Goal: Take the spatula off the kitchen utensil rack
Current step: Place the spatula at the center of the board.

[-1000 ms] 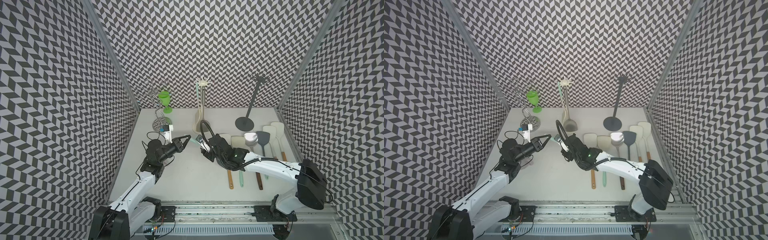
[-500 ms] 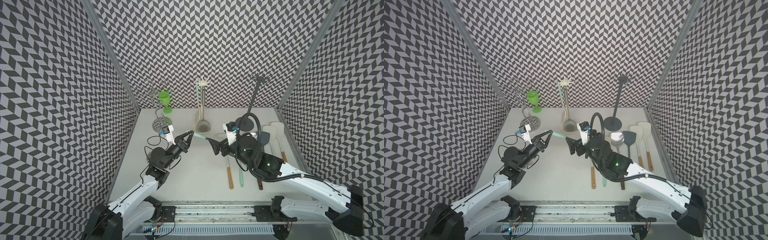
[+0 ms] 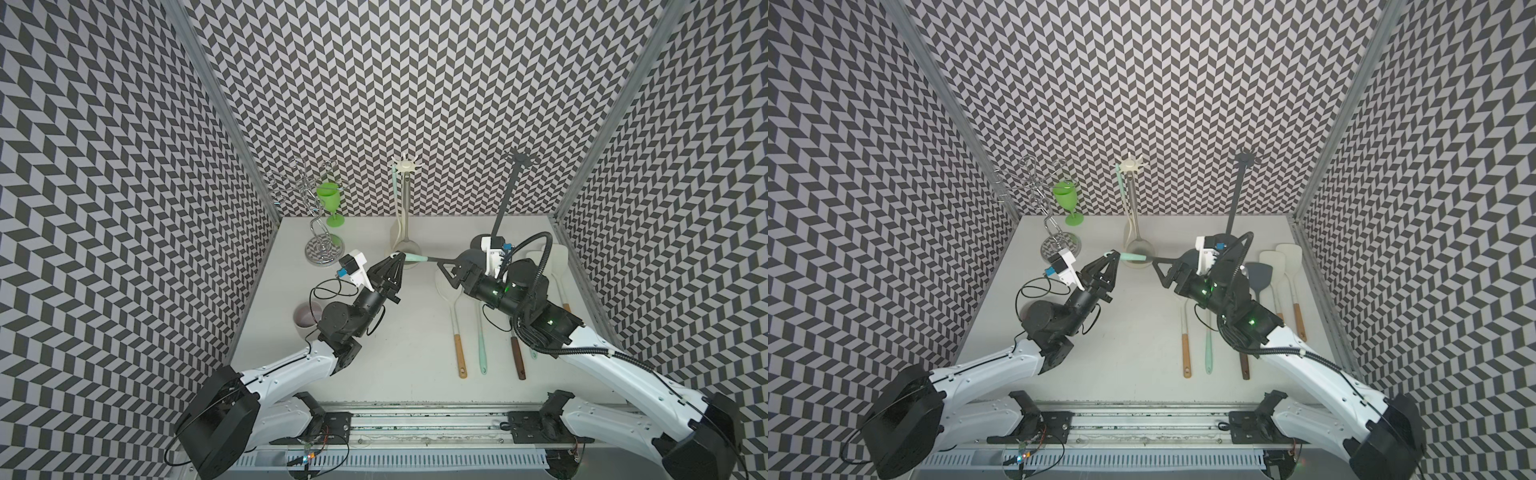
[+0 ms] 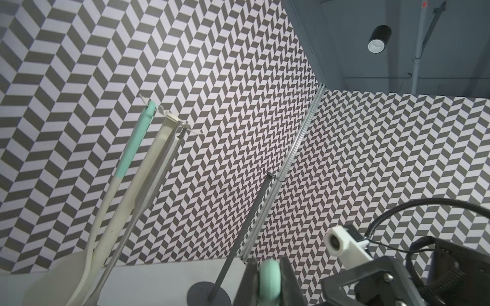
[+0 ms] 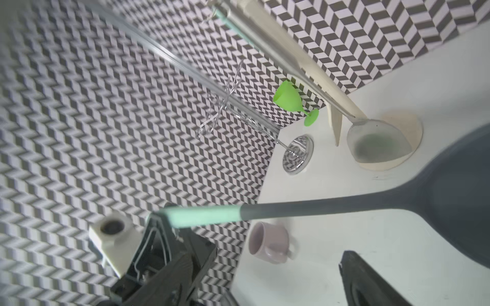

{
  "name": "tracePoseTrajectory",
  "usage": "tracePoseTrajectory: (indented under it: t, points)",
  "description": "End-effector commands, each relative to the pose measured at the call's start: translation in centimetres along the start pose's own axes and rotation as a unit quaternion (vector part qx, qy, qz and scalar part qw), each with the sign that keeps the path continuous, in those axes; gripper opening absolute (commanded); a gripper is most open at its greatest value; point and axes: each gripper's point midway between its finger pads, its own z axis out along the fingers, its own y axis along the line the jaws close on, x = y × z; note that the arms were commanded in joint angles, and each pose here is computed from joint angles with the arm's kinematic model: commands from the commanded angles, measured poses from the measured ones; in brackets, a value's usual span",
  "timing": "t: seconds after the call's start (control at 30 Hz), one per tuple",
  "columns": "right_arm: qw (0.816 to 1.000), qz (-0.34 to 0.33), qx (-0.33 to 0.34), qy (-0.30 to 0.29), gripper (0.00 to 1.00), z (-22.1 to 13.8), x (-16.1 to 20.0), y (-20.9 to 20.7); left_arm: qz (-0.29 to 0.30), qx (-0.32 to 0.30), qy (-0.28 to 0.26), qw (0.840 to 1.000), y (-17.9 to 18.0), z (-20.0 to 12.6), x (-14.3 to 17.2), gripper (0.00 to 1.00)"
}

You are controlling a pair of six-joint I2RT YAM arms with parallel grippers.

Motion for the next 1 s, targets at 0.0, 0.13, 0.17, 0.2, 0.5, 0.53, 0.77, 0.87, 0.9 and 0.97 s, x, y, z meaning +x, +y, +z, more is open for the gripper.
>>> tracePoseTrajectory:
  t: [0.0, 0.13, 0.17, 0.2, 0.5, 0.53, 0.77, 0.87, 0.9, 0.97]
  points:
    - [0.983, 0.146, -0.109, 0.037, 0.85, -0.8, -0.1, 3.4, 0.047, 0.006, -0.070, 0.996, -1.6, 0.0, -3.0, 0.00]
    - [0.970, 0.188, -0.151, 0.037, 0.84, -0.7, -0.8, 4.0, 0.064, 0.013, -0.065, 0.996, -2.4, 0.0, -1.9, 0.00]
    - [0.966, 0.198, -0.160, 0.039, 0.84, -0.6, -0.9, 4.4, 0.067, 0.015, -0.066, 0.995, -2.5, 0.0, -1.8, 0.00]
    - [0.964, 0.206, -0.164, 0.042, 0.84, -0.5, -0.9, 4.6, 0.067, 0.017, -0.066, 0.995, -2.6, -0.1, -1.6, 0.00]
    - [0.948, 0.268, -0.159, 0.068, 0.62, 1.1, -0.7, 4.2, 0.063, 0.030, -0.060, 0.996, -3.2, -0.4, -0.5, 0.00]
    - [0.947, 0.271, -0.157, 0.069, 0.61, 1.2, -0.6, 4.1, 0.061, 0.033, -0.060, 0.996, -3.3, -0.4, -0.5, 0.00]
    - [0.942, 0.291, -0.148, 0.072, 0.44, 2.2, -0.8, 3.4, 0.054, 0.040, -0.051, 0.996, -3.4, -0.7, 0.3, 0.00]
    - [0.941, 0.294, -0.150, 0.074, 0.30, 2.6, -1.0, 3.5, 0.047, 0.039, -0.049, 0.997, -3.3, -0.9, 0.6, 0.00]
    - [0.941, 0.294, -0.151, 0.074, 0.25, 2.6, -1.1, 3.6, 0.045, 0.041, -0.047, 0.997, -3.4, -1.0, 0.7, 0.00]
    - [0.941, 0.292, -0.153, 0.074, 0.18, 2.8, -1.3, 3.8, 0.042, 0.041, -0.043, 0.997, -3.4, -1.1, 1.1, 0.00]
